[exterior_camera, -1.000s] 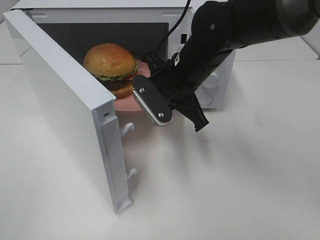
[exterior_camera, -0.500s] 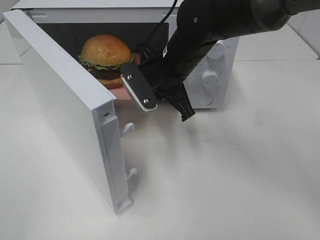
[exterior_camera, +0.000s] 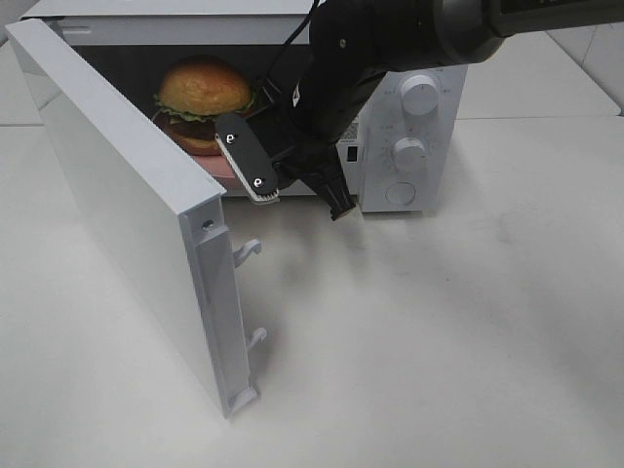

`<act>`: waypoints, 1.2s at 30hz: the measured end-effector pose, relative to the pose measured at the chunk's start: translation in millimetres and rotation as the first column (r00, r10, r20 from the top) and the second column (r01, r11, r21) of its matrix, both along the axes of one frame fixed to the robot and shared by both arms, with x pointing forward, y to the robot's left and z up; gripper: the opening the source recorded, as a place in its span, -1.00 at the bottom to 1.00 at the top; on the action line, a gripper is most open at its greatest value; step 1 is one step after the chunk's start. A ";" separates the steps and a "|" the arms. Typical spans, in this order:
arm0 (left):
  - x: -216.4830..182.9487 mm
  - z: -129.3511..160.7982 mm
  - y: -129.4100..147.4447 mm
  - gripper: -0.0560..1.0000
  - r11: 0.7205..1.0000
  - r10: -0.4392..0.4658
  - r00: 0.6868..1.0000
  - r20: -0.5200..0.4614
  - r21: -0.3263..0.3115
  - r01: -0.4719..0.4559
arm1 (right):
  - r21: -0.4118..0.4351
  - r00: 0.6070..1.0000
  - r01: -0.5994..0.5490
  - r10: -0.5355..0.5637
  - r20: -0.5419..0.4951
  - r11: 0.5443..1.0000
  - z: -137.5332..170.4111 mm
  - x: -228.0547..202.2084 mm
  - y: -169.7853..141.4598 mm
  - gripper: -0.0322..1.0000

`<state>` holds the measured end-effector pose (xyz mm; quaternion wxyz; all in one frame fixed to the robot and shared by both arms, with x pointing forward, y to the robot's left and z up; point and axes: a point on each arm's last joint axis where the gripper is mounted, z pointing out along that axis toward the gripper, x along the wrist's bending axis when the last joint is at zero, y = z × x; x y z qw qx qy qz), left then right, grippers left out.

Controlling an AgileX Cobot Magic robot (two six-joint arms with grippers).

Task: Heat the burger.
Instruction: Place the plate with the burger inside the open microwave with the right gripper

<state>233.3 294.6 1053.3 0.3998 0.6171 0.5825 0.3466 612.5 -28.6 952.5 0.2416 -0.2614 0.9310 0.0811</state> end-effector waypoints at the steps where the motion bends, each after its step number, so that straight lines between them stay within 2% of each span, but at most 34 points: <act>1: 0.0 0.0 0.0 0.73 1.000 0.000 1.000 0.000 0.000 0.000 | 0.000 1.000 0.000 0.000 0.000 1.000 0.0 0.0 0.0 -0.85; 20: 0.0 0.0 0.0 0.73 1.000 0.000 1.000 0.000 0.000 0.000 | 0.016 0.999 0.038 -0.038 -0.004 0.999 -11.0 23.8 18.8 -0.85; 27: 0.0 0.0 0.0 0.73 1.000 0.000 1.000 0.000 0.000 0.000 | 0.018 0.996 0.081 -0.081 0.028 0.997 -15.6 37.6 24.7 -0.85; 36: 0.0 0.0 0.0 0.73 1.000 0.000 1.000 0.000 0.001 0.000 | 0.035 0.995 0.083 -0.085 0.046 0.996 -18.9 48.0 32.1 -0.85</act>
